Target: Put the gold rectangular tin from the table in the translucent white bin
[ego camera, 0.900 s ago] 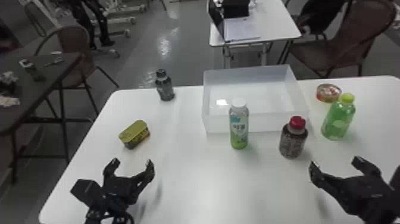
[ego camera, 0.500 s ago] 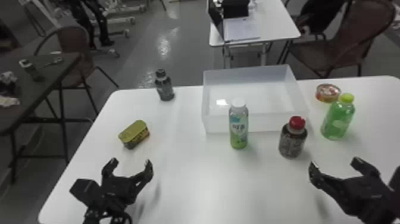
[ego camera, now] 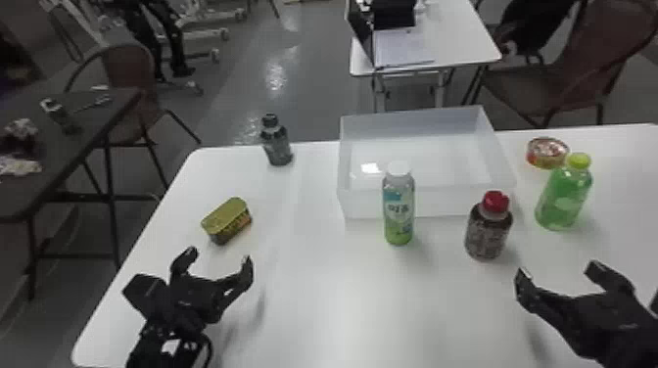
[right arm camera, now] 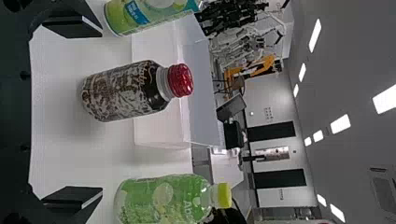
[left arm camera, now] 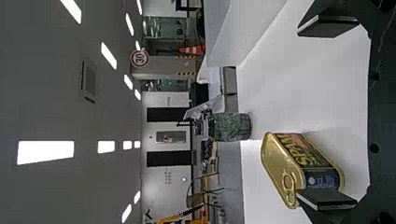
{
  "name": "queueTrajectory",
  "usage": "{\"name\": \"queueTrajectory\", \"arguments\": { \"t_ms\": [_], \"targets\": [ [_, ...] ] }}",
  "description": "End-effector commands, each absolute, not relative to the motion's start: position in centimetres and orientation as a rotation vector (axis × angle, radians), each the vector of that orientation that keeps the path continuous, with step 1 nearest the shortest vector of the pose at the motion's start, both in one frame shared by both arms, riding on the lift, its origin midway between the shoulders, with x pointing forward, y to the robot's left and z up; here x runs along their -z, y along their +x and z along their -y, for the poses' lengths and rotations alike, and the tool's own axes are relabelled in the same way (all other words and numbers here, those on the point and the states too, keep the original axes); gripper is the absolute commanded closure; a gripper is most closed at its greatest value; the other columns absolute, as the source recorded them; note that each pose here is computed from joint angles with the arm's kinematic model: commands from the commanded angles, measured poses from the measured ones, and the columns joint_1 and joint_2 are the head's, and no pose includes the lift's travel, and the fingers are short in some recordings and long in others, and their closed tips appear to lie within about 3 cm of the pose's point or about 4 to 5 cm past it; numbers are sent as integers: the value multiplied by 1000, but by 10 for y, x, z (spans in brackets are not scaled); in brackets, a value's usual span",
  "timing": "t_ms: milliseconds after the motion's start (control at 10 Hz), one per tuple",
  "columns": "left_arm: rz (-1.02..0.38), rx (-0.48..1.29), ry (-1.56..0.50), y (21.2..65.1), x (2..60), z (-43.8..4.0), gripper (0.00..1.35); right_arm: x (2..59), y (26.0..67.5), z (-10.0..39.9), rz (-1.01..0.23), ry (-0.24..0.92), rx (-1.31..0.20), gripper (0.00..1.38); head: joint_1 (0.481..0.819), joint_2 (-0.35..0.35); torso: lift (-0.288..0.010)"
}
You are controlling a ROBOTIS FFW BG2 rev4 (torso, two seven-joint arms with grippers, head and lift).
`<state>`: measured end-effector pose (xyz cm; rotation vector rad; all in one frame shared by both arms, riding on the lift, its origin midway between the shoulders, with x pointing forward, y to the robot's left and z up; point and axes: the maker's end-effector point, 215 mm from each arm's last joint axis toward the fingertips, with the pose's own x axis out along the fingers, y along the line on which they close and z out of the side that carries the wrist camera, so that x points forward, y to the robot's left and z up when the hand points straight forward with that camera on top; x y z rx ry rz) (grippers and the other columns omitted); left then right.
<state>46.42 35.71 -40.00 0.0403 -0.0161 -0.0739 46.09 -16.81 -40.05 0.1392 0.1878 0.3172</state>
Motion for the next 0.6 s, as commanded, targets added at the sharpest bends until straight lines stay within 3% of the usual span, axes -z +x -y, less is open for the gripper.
{"name": "queueTrajectory", "arguments": {
  "t_ms": [0,300,500],
  "targets": [
    [-11,46,51,475,401,-377,94,401,461,168,-189,141,-317,102,695,222,-131],
    [-87,96,130,502,399,-408,94,401,461,168,-189,147,-317,102,695,258,-131],
    [-119,199,87,531,412,-383,90,400,462,168,-188,147,-317,102,695,261,-131]
  ]
}}
